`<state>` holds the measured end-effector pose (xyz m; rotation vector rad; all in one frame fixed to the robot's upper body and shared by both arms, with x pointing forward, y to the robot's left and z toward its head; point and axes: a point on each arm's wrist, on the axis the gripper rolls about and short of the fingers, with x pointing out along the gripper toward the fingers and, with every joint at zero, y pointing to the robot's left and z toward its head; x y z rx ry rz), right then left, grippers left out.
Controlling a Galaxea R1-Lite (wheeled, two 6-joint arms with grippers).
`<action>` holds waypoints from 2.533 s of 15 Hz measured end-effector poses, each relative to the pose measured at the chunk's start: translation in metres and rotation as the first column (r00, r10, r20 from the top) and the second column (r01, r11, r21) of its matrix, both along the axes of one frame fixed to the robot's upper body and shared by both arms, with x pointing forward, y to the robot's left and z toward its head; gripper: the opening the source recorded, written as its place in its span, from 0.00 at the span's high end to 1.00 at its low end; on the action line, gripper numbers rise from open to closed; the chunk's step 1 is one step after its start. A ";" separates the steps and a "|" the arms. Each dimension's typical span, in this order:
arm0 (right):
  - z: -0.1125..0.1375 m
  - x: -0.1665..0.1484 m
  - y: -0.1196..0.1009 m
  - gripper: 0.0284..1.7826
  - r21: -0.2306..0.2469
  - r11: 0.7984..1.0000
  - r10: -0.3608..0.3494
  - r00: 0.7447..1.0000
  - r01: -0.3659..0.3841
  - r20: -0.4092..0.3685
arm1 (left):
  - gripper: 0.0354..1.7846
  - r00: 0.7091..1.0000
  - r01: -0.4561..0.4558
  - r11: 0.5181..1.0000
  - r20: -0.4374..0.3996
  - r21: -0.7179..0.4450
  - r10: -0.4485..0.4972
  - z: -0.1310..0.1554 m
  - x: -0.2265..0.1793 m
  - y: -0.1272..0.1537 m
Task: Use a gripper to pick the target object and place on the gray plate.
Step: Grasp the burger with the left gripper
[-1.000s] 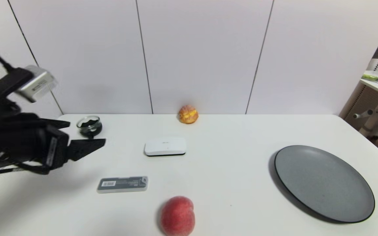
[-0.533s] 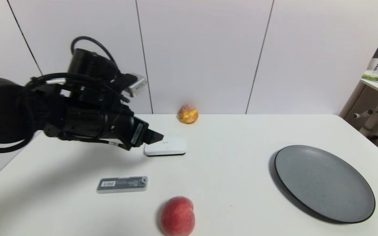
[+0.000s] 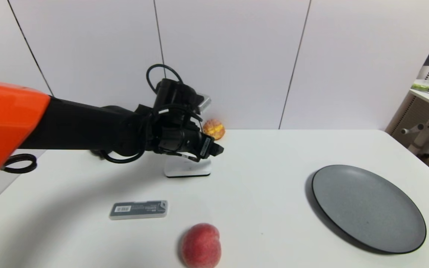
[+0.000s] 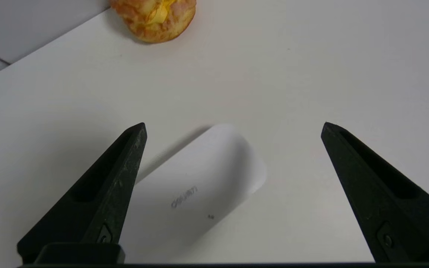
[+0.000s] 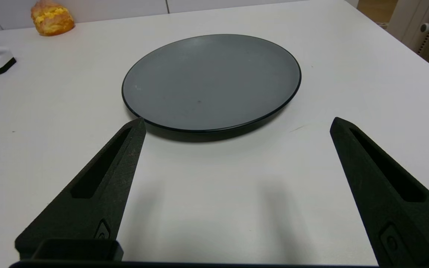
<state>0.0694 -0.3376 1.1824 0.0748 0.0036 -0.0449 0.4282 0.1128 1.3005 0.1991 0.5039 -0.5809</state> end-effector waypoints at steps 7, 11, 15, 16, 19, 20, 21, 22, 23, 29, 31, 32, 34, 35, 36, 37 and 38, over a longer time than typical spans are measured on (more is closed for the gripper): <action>0.000 0.000 0.000 0.04 0.000 1.000 0.000 1.000 0.000 0.000 | 0.06 0.991 -0.002 0.997 0.132 -0.072 0.011 -0.033 0.041 -0.026; 0.000 0.000 0.000 0.04 0.000 1.000 0.000 1.000 0.000 0.000 | 0.06 0.967 -0.089 0.992 0.230 -0.095 0.109 -0.049 0.057 -0.031; 0.000 0.000 0.000 0.04 0.000 1.000 0.000 1.000 0.000 -0.001 | 0.06 0.937 -0.159 0.984 0.304 -0.074 0.174 -0.060 0.068 -0.033; 0.000 0.000 0.000 0.04 0.000 1.000 0.000 1.000 0.000 0.000 | 0.06 0.934 -0.163 0.984 0.310 -0.076 0.178 -0.061 0.070 -0.035; 0.000 0.000 0.000 0.04 0.000 1.000 0.000 1.000 0.000 0.000 | 0.06 0.922 -0.157 0.983 0.342 -0.092 0.180 -0.064 0.078 -0.040; 0.000 0.000 0.000 0.04 0.000 1.000 0.000 1.000 0.000 -0.001 | 0.06 0.916 -0.156 0.983 0.360 -0.093 0.180 -0.065 0.080 -0.041; 0.000 0.000 0.000 0.04 0.000 1.000 0.000 1.000 0.000 0.000 | 0.06 0.913 -0.163 0.982 0.364 -0.092 0.185 -0.067 0.082 -0.042; 0.000 0.000 0.000 0.04 0.000 1.000 0.000 1.000 0.000 0.000 | 0.06 0.912 -0.169 0.981 0.364 -0.090 0.191 -0.070 0.084 -0.043; 0.000 0.000 0.000 0.04 0.000 1.000 0.000 1.000 0.000 -0.001 | 0.06 0.911 -0.171 0.981 0.365 -0.091 0.193 -0.072 0.086 -0.044; 0.000 0.000 0.000 0.04 0.000 1.000 0.000 1.000 0.000 0.000 | 0.06 0.908 -0.183 0.980 0.368 -0.083 0.201 -0.086 0.098 -0.045; 0.000 0.000 0.000 0.04 0.000 1.000 0.000 1.000 0.000 0.000 | 0.06 0.904 -0.190 0.978 0.372 -0.085 0.208 -0.090 0.102 -0.042; 0.000 0.000 0.000 0.04 0.000 1.000 0.000 1.000 0.000 0.000 | 0.06 0.904 -0.192 0.978 0.372 -0.085 0.210 -0.092 0.103 -0.041; 0.000 0.000 0.000 0.04 0.000 1.000 0.000 1.000 0.000 -0.001 | 0.06 0.901 -0.196 0.976 0.378 -0.090 0.216 -0.092 0.107 -0.040; 0.000 0.000 0.000 0.04 0.000 1.000 0.000 1.000 0.000 0.000 | 0.06 0.897 -0.201 0.975 0.383 -0.097 0.223 -0.091 0.109 -0.039; 0.000 0.000 0.000 0.04 0.000 1.000 0.000 1.000 0.000 0.000 | 0.06 0.893 -0.202 0.974 0.388 -0.103 0.226 -0.091 0.112 -0.039; 0.000 0.000 0.000 0.04 0.000 1.000 0.000 1.000 0.000 0.000 | 0.06 0.892 -0.201 0.973 0.391 -0.109 0.228 -0.090 0.113 -0.039; 0.000 0.000 0.000 0.04 0.000 1.000 0.000 1.000 0.000 -0.001 | 0.06 0.892 -0.201 0.973 0.391 -0.111 0.229 -0.091 0.114 -0.040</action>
